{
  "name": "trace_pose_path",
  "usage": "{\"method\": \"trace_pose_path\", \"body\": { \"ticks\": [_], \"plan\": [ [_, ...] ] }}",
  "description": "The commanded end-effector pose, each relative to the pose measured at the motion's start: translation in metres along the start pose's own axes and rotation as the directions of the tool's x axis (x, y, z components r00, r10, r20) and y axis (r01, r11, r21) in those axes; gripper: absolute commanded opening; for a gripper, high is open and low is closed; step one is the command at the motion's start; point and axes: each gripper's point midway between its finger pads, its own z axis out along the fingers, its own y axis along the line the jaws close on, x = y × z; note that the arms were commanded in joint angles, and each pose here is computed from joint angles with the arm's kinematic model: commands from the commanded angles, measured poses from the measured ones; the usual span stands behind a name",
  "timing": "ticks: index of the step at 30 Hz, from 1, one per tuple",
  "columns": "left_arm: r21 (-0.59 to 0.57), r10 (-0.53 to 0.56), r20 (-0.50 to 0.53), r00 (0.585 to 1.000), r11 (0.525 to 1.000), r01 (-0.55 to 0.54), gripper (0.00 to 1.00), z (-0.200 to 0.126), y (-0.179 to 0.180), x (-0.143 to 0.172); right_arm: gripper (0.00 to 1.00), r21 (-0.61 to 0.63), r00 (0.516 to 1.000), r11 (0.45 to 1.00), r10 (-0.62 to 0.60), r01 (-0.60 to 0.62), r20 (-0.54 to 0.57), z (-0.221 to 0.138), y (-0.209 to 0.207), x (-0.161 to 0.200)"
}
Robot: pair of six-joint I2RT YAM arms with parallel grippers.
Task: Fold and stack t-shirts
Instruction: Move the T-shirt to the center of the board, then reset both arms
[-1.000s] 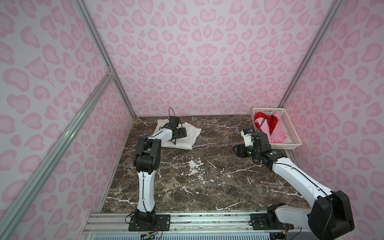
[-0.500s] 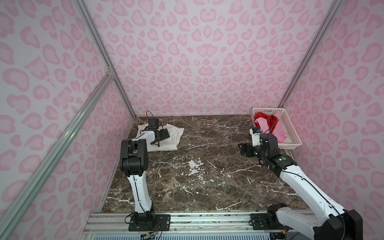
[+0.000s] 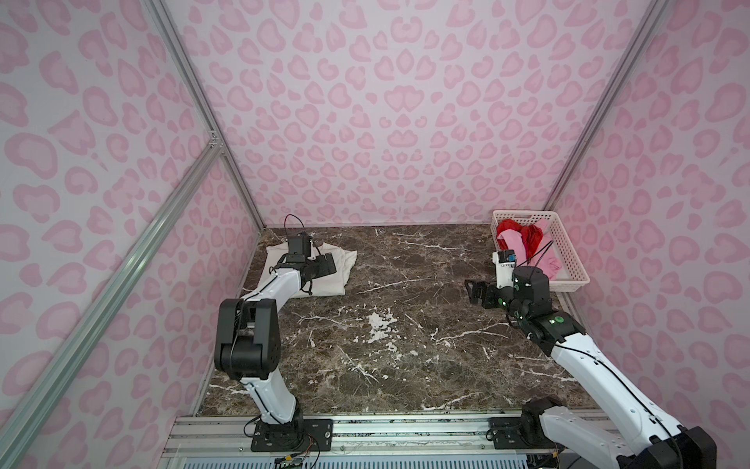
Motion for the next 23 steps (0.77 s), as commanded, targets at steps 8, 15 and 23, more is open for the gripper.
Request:
{"method": "trace_pose_path", "body": {
  "ticks": [8, 15, 23],
  "plan": [
    [-0.127, 0.130, 0.324, 0.937, 0.988, -0.093, 0.96, -0.098, 0.007, 0.010, 0.99, 0.008, 0.996, 0.996, 0.084, -0.084, 0.018, 0.021, -0.008, 0.019],
    [-0.185, 0.195, 0.393, 0.899, 0.974, -0.130, 0.96, -0.112, 0.027, 0.033, 0.99, 0.109, 0.998, 0.992, 0.057, -0.055, -0.019, 0.050, -0.031, 0.048],
    [-0.272, 0.231, 0.470, 0.852, 0.956, -0.110, 0.96, -0.096, 0.047, 0.036, 0.99, 0.318, 0.958, 0.946, -0.150, 0.067, 0.243, 0.021, -0.068, 0.033]
  ]
}}
